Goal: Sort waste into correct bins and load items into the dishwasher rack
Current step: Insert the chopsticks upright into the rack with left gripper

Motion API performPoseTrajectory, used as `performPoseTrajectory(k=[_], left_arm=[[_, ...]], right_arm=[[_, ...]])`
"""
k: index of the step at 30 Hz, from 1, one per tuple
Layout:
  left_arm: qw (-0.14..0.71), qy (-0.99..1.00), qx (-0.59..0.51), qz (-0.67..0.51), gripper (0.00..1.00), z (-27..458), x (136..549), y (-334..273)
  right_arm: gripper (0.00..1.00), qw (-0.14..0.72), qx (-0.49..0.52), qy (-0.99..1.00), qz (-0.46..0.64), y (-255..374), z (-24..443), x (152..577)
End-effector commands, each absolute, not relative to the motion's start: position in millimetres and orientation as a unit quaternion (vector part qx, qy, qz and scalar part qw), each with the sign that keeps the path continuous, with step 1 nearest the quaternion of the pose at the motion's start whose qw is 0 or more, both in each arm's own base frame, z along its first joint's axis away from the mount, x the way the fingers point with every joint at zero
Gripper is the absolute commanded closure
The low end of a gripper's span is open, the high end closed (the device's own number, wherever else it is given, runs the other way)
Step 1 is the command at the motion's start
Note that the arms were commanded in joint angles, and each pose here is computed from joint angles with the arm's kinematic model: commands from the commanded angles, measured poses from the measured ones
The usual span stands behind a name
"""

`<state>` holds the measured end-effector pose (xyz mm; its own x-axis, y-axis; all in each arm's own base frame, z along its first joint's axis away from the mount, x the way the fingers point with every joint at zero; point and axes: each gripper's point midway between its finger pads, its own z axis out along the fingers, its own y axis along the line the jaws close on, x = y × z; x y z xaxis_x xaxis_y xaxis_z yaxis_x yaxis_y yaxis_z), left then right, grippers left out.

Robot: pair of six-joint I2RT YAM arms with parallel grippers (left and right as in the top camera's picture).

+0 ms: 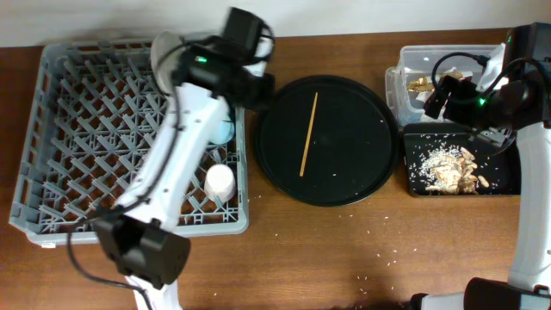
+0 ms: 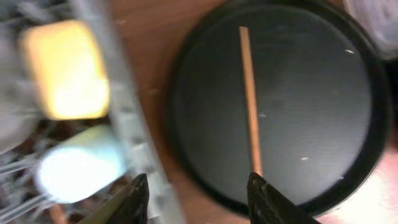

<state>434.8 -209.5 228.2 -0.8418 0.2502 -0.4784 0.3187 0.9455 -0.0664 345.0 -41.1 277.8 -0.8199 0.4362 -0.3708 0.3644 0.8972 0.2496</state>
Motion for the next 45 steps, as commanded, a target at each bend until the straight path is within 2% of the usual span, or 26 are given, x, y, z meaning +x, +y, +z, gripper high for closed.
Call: performPoseTrajectory(k=[1, 2, 4, 9, 16, 20, 23, 26, 29, 33, 34, 35, 37, 40, 42, 45], left_arm=[[0.189, 0.969, 0.141, -0.08, 0.49, 174.0, 428.7, -259.7], [0.153, 0.974, 0.153, -0.07, 0.47, 134.5, 422.4, -279.7], [0.116, 0.98, 0.149, -0.058, 0.47, 94.1, 416.7, -290.1], [0.051, 0.985, 0.156, -0.045, 0.51, 28.5, 399.5, -305.4], [0.026, 0.986, 0.161, -0.032, 0.67, -9.5, 394.4, -307.8], [0.025, 0.985, 0.166, -0.031, 0.74, -10.4, 391.5, -310.9], [0.027, 0.984, 0.172, -0.032, 0.97, -10.4, 388.5, -316.0], [0.027, 0.984, 0.172, -0.032, 1.0, -9.2, 389.0, -316.2], [0.038, 0.985, 0.166, -0.032, 1.0, 27.4, 402.5, -310.3], [0.101, 0.986, 0.132, -0.011, 1.0, 141.6, 433.4, -260.4], [0.116, 0.986, 0.119, 0.009, 1.0, 165.0, 434.7, -239.1], [0.141, 0.978, 0.153, -0.012, 1.0, 187.5, 439.8, -236.0], [0.173, 0.973, 0.149, -0.025, 1.0, 222.0, 439.7, -221.3], [0.217, 0.965, 0.145, -0.026, 1.0, 281.1, 419.0, -189.2], [0.21, 0.97, 0.123, 0.015, 1.0, 296.6, 392.2, -148.2], [0.148, 0.984, 0.077, 0.069, 1.0, 279.8, 346.1, -83.2]], right_arm=[[0.02, 0.22, 0.208, 0.95, 0.077, -44.2, 281.2, 346.0], [0.02, 0.22, 0.208, 0.95, 0.077, -44.2, 281.2, 346.0], [0.01, 0.221, 0.208, 0.95, 0.077, -44.3, 281.3, 346.1], [0.02, 0.22, 0.208, 0.95, 0.077, -44.3, 281.2, 346.0], [0.02, 0.22, 0.208, 0.95, 0.077, -44.3, 281.3, 346.1], [0.02, 0.22, 0.208, 0.95, 0.077, -44.3, 281.3, 346.1], [0.02, 0.22, 0.208, 0.95, 0.077, -44.3, 281.3, 346.1], [0.02, 0.22, 0.208, 0.95, 0.077, -44.2, 281.2, 346.0], [0.01, 0.22, 0.208, 0.95, 0.077, -44.3, 281.3, 346.1], [0.02, 0.22, 0.208, 0.95, 0.077, -44.2, 281.2, 346.0], [0.02, 0.22, 0.208, 0.95, 0.077, -44.3, 281.3, 346.1], [0.01, 0.22, 0.208, 0.95, 0.077, -44.2, 281.2, 346.0], [0.02, 0.22, 0.208, 0.95, 0.077, -44.2, 281.2, 346.0], [0.02, 0.22, 0.208, 0.95, 0.077, -44.2, 281.2, 346.0], [0.02, 0.22, 0.208, 0.95, 0.077, -44.2, 281.2, 346.0], [0.01, 0.22, 0.208, 0.95, 0.077, -44.3, 281.3, 346.1]])
